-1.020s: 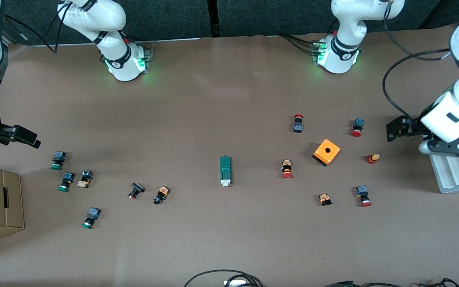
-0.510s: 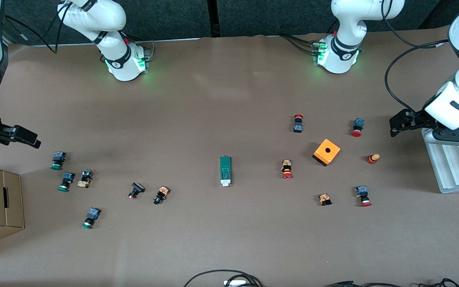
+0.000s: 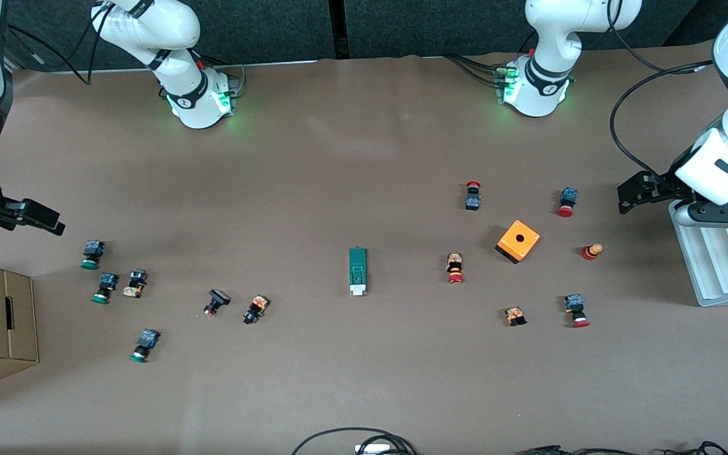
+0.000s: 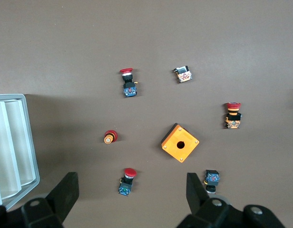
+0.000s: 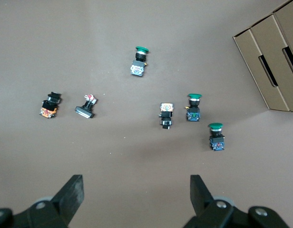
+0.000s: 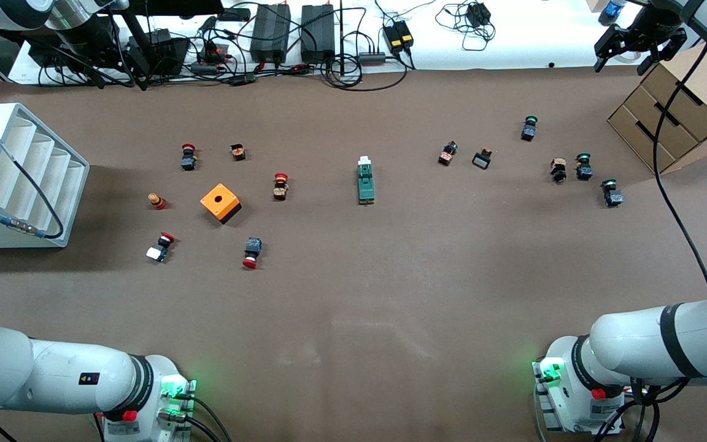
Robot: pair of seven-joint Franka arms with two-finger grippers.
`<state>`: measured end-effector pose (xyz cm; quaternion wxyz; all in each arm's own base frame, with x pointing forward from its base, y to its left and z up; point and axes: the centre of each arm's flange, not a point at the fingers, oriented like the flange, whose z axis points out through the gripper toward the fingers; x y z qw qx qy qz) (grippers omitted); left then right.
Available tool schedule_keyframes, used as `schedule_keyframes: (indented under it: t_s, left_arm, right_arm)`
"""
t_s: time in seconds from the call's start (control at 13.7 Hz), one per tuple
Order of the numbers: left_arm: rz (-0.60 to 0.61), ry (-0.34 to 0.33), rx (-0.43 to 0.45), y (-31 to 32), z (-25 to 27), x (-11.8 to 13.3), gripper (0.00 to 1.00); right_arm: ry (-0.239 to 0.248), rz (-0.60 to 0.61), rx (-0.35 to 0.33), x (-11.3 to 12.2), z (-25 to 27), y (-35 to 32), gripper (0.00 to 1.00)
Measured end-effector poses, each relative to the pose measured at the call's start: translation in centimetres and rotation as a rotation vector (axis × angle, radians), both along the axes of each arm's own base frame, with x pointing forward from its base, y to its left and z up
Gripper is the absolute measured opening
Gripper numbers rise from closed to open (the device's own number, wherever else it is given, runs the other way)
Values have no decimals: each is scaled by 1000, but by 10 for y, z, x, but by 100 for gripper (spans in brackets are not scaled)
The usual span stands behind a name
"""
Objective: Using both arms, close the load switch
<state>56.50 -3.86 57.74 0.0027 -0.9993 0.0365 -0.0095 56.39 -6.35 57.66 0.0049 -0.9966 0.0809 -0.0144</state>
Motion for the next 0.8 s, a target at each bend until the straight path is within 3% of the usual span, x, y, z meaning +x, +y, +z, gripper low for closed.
schedule_keyframes:
  t_s: [0.8]
  left_arm:
    - [2, 0, 0, 0, 0, 0, 100]
  right_arm:
    - [3, 4, 0, 1, -2, 2, 100]
